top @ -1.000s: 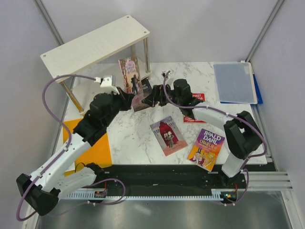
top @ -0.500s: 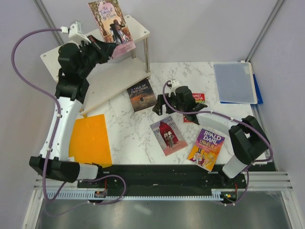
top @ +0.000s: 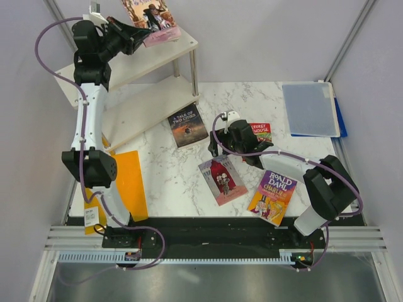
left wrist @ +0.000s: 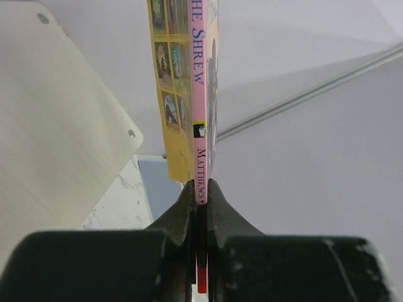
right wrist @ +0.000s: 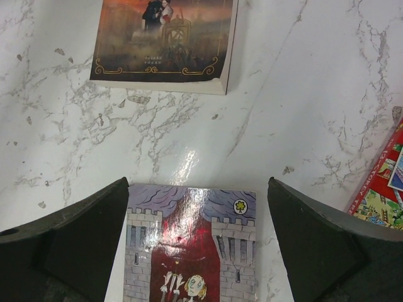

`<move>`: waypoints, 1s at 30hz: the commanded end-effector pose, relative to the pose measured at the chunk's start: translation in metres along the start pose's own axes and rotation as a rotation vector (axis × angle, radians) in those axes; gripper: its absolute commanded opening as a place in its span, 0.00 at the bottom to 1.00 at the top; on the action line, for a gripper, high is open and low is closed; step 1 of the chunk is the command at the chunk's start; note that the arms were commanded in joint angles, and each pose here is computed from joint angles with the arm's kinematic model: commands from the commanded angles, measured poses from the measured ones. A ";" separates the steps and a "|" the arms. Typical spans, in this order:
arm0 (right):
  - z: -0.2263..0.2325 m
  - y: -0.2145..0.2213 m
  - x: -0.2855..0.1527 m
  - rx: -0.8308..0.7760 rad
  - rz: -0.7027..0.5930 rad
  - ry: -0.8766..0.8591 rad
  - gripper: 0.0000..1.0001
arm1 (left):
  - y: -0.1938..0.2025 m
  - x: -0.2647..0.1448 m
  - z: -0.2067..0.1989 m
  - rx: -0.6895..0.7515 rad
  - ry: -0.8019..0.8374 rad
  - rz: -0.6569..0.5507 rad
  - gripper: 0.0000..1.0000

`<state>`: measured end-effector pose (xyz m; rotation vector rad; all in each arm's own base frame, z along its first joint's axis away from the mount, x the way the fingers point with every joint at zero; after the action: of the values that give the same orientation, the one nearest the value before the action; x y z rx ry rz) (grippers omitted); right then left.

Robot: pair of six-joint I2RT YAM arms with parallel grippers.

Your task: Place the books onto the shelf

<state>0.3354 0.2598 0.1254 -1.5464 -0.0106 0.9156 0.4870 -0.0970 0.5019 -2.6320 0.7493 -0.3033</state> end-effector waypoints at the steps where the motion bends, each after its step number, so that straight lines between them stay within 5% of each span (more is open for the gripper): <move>1: -0.006 -0.004 -0.007 -0.025 -0.024 0.042 0.98 | -0.003 0.002 0.001 -0.125 0.002 0.042 0.02; 11: -0.003 0.004 0.001 -0.022 0.006 0.017 0.98 | -0.017 -0.035 0.048 -0.155 -0.223 -0.106 0.02; 18: 0.001 0.005 0.003 -0.020 0.012 0.000 0.98 | -0.029 -0.042 0.057 -0.168 -0.226 -0.097 0.03; 30: 0.002 0.008 0.001 -0.017 0.011 -0.002 0.98 | -0.038 -0.042 0.079 -0.154 -0.308 -0.110 0.43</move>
<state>0.3299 0.2562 0.1145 -1.5687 0.0152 0.9303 0.4948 -0.0272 0.4265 -2.8227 0.5850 0.1856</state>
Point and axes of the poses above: each gripper's point midway between its finger pads, its own x axis out along the fingers, its own z axis along the line the jaws close on, y = z × x, the point moved 3 cm from there along -x, back along the fingers, and after that the axes turned 10 degrees about -x, right-handed, at the moved point
